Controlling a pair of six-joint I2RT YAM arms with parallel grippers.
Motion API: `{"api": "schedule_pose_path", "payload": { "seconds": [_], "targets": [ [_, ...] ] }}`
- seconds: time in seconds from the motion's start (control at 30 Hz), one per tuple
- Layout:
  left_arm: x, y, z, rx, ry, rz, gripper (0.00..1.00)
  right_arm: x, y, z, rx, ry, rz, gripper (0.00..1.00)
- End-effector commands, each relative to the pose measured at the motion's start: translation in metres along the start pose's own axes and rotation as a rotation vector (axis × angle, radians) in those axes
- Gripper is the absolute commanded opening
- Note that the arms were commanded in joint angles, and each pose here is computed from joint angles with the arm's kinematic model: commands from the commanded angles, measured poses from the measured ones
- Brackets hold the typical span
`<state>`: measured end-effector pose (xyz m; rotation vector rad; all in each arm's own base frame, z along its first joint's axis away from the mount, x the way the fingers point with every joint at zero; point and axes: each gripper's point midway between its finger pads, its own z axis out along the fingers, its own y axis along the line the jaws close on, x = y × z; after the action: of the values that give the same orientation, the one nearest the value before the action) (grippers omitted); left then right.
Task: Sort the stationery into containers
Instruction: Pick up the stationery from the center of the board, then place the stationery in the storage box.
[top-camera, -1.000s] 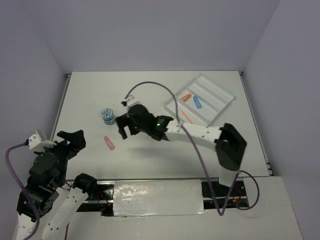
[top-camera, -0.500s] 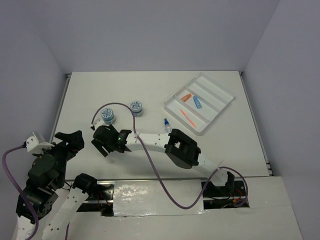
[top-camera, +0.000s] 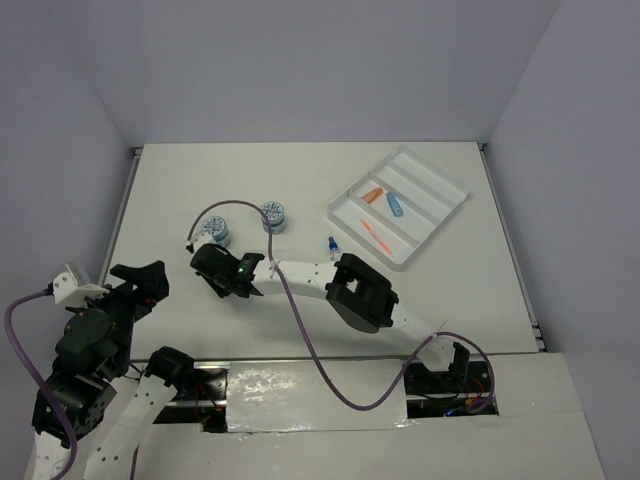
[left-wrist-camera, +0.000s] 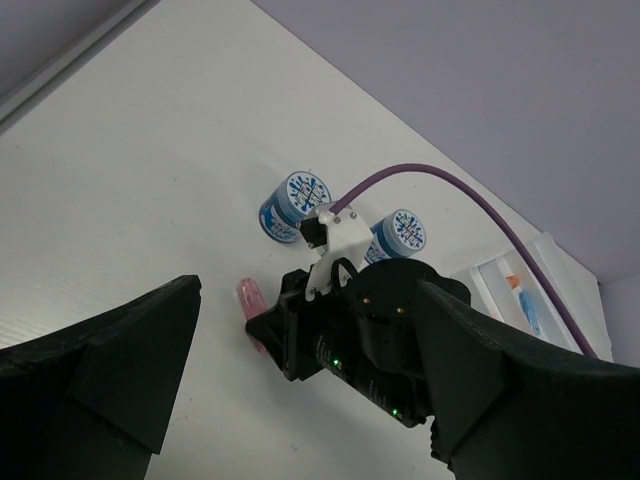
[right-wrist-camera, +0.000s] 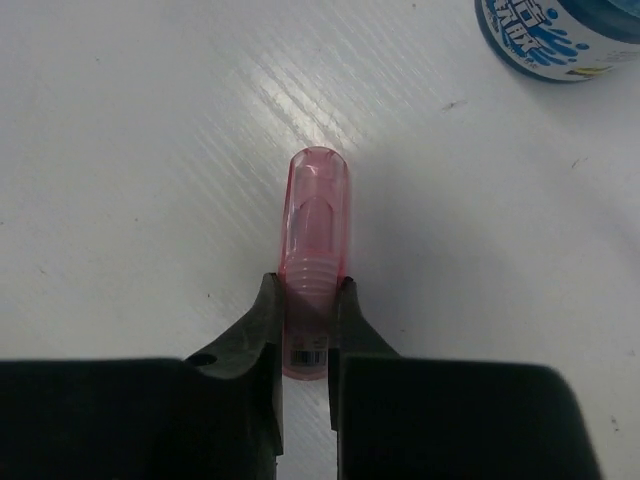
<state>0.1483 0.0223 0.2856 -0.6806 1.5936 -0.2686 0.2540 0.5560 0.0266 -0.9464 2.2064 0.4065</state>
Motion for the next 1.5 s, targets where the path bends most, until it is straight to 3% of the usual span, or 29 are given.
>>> {"api": "schedule_pose_path", "payload": {
  "seconds": [0.0,0.03,0.1,0.13,0.17,0.23,0.3,0.37,0.47,0.57,0.63,0.87,1.07,1.27,1.33,1.37,1.47],
  "targets": [
    [-0.011,-0.007,-0.001,0.027,-0.036,-0.013,0.99,0.008,-0.001,-0.016,-0.028,0.005,-0.016,0.0],
    [-0.01,-0.007,-0.002,0.031,-0.037,-0.013,0.99,-0.024,0.004,-0.047,-0.081,-0.074,-0.001,0.0],
    [-0.011,-0.008,-0.002,0.04,-0.038,-0.012,0.99,-0.025,-0.014,-0.066,-0.117,-0.139,0.005,0.0],
    [-0.011,-0.009,-0.002,0.044,-0.038,-0.011,0.99,-0.062,-0.021,-0.11,-0.157,-0.251,0.026,0.0],
    [-0.01,-0.01,-0.002,0.053,-0.035,-0.007,0.99,-0.04,-0.035,-0.115,-0.157,-0.226,0.022,0.0],
    [-0.01,-0.013,-0.002,0.065,-0.031,-0.002,0.99,-0.076,-0.089,-0.163,-0.112,-0.358,0.065,0.0],
    [-0.007,-0.017,-0.001,0.083,-0.019,0.01,0.99,-0.063,-0.141,-0.184,-0.029,-0.36,0.084,0.0],
    [-0.006,-0.019,0.0,0.091,-0.013,0.017,0.99,-0.041,-0.224,-0.19,0.134,-0.32,0.156,0.0],
    [-0.003,-0.023,0.002,0.105,-0.002,0.029,0.99,-0.002,-0.349,-0.212,0.521,-0.244,0.257,0.0],
    [0.0,-0.026,0.005,0.112,0.014,0.041,0.99,0.038,-0.426,-0.214,0.697,-0.092,0.357,0.0],
    [0.002,-0.028,0.006,0.119,0.027,0.053,0.99,0.039,-0.463,-0.226,0.749,-0.099,0.407,0.0],
    [0.005,-0.034,0.007,0.145,0.044,0.073,0.99,0.058,-0.513,-0.206,0.742,0.001,0.444,0.01],
    [0.005,-0.036,0.007,0.156,0.047,0.076,0.99,0.059,-0.518,-0.196,0.697,0.001,0.455,0.14],
    [0.006,-0.036,0.008,0.158,0.046,0.078,0.99,0.061,-0.509,-0.192,0.653,-0.007,0.467,0.18],
    [0.005,-0.037,0.007,0.161,0.045,0.079,0.99,0.062,-0.506,-0.19,0.635,-0.01,0.471,0.28],
    [0.005,-0.037,0.007,0.161,0.045,0.079,0.99,0.062,-0.506,-0.19,0.636,-0.008,0.473,0.43],
    [0.007,-0.037,0.008,0.16,0.051,0.083,0.99,0.065,-0.507,-0.19,0.644,0.008,0.485,0.62]
  ]
}}
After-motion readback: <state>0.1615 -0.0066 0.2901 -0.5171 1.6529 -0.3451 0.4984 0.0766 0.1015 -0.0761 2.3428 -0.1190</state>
